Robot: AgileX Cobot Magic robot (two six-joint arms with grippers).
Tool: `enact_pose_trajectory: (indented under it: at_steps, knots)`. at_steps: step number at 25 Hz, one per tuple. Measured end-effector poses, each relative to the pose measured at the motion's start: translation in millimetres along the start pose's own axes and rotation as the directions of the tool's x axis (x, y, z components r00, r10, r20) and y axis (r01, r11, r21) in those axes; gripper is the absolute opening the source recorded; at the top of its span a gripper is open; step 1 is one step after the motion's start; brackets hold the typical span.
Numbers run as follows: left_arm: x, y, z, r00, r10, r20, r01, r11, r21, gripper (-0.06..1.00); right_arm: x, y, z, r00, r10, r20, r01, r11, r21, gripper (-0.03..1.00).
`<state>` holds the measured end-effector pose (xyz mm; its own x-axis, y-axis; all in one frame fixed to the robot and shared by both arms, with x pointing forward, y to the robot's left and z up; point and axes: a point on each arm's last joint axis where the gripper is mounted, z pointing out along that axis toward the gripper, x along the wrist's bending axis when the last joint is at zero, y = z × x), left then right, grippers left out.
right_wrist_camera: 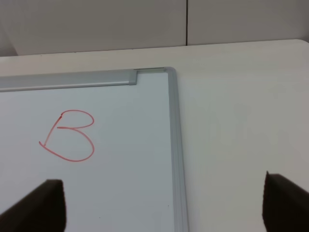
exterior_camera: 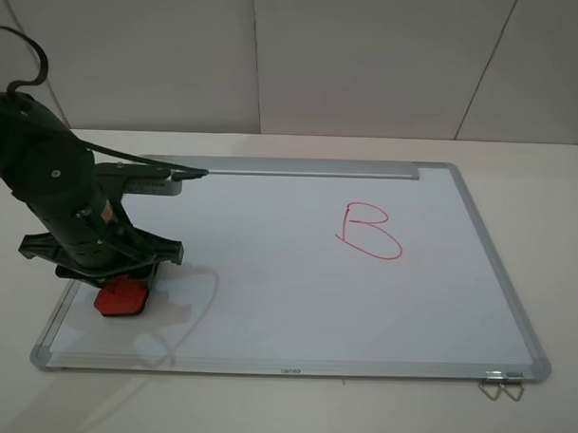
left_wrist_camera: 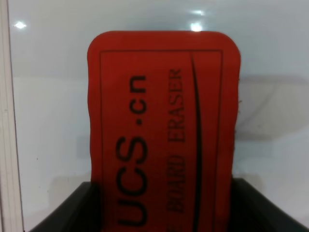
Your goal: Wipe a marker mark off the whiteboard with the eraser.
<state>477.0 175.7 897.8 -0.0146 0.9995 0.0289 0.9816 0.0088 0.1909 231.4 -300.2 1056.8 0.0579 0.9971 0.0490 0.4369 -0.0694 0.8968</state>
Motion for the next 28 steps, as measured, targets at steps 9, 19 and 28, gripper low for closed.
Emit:
enact_pose_trajectory:
  at_steps: [9,19,28]
  knots:
    - [0.4,0.0,0.3,1.0,0.002,-0.005,-0.002,1.0,0.001,0.75,0.0,0.0,0.0,1.0,0.0,0.0,0.0,1.0,0.0,0.72]
    - [3.9,5.6,-34.7,0.995,0.092,0.036,-0.087,0.988,-0.127,0.76,0.0,0.0,0.0,1.0,0.0,0.0,0.0,1.0,0.0,0.72]
    - [23.9,-5.2,-114.6,0.973,0.185,0.136,-0.133,0.937,-0.323,0.76,0.0,0.0,0.0,1.0,0.0,0.0,0.0,1.0,0.0,0.72]
